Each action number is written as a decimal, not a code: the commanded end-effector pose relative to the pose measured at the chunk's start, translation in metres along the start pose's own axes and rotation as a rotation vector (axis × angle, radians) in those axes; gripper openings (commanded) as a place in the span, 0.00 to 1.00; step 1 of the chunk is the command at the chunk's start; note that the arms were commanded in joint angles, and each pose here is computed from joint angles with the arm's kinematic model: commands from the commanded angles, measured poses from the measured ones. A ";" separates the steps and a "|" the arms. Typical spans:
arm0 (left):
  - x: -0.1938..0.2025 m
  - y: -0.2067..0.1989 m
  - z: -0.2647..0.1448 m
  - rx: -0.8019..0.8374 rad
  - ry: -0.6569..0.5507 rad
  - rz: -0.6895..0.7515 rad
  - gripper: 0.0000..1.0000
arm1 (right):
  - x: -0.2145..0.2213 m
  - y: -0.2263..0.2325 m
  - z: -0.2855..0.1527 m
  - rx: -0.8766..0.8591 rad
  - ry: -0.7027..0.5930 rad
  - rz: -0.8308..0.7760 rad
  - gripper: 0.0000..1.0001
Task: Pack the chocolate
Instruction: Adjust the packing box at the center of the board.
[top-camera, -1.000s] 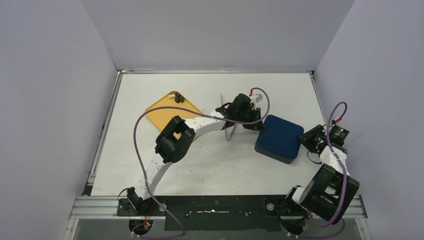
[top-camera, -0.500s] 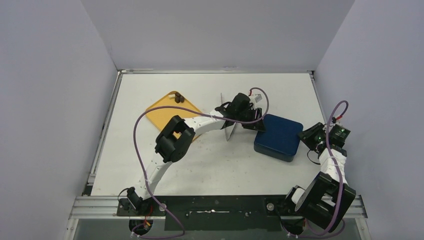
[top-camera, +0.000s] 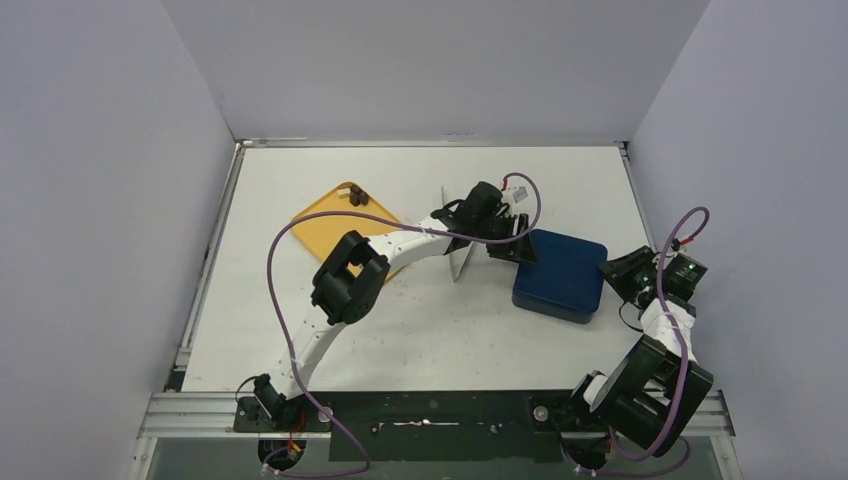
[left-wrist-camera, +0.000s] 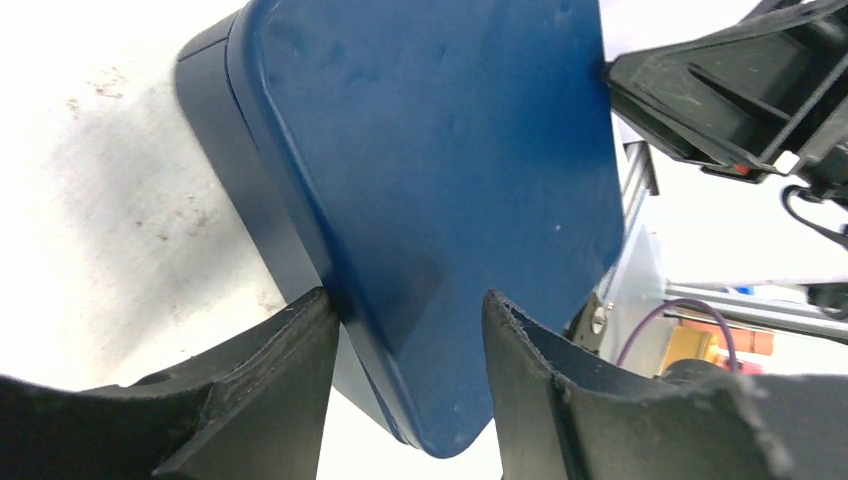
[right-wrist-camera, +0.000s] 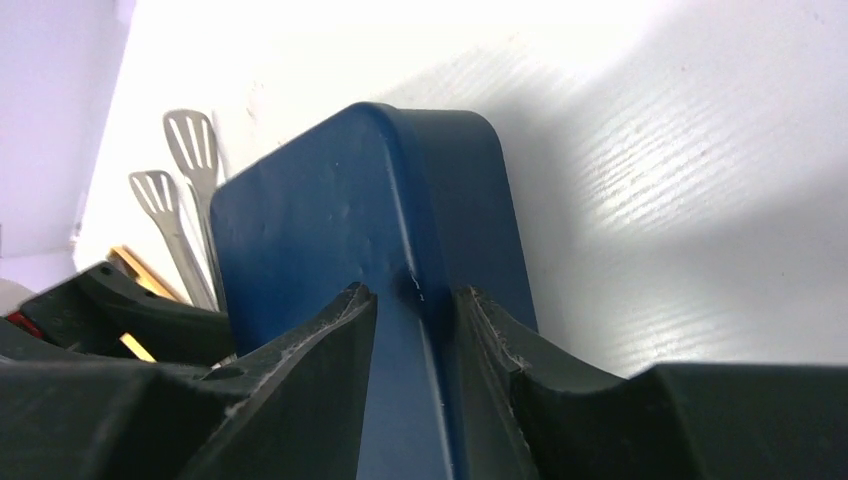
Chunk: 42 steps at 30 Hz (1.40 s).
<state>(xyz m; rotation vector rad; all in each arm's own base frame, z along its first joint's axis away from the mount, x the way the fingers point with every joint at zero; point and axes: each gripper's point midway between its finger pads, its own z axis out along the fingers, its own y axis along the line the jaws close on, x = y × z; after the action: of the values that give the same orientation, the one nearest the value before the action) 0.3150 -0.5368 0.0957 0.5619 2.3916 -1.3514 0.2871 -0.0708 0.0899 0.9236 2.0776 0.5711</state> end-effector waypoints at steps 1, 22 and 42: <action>-0.023 -0.082 -0.012 0.269 -0.043 0.057 0.49 | -0.015 0.042 -0.005 -0.265 -0.052 0.020 0.36; -0.050 -0.098 -0.018 0.339 -0.099 0.056 0.38 | -0.002 0.008 0.002 -0.122 0.003 0.115 0.50; -0.033 -0.030 -0.008 0.083 -0.047 0.070 0.48 | -0.023 0.056 -0.013 -0.377 -0.082 0.146 0.32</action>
<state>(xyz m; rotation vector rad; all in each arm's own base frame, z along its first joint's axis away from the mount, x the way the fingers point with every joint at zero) 0.3373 -0.5333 0.1013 0.5770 2.3846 -1.2664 0.2994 -0.0699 0.1036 1.0207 1.8668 0.7925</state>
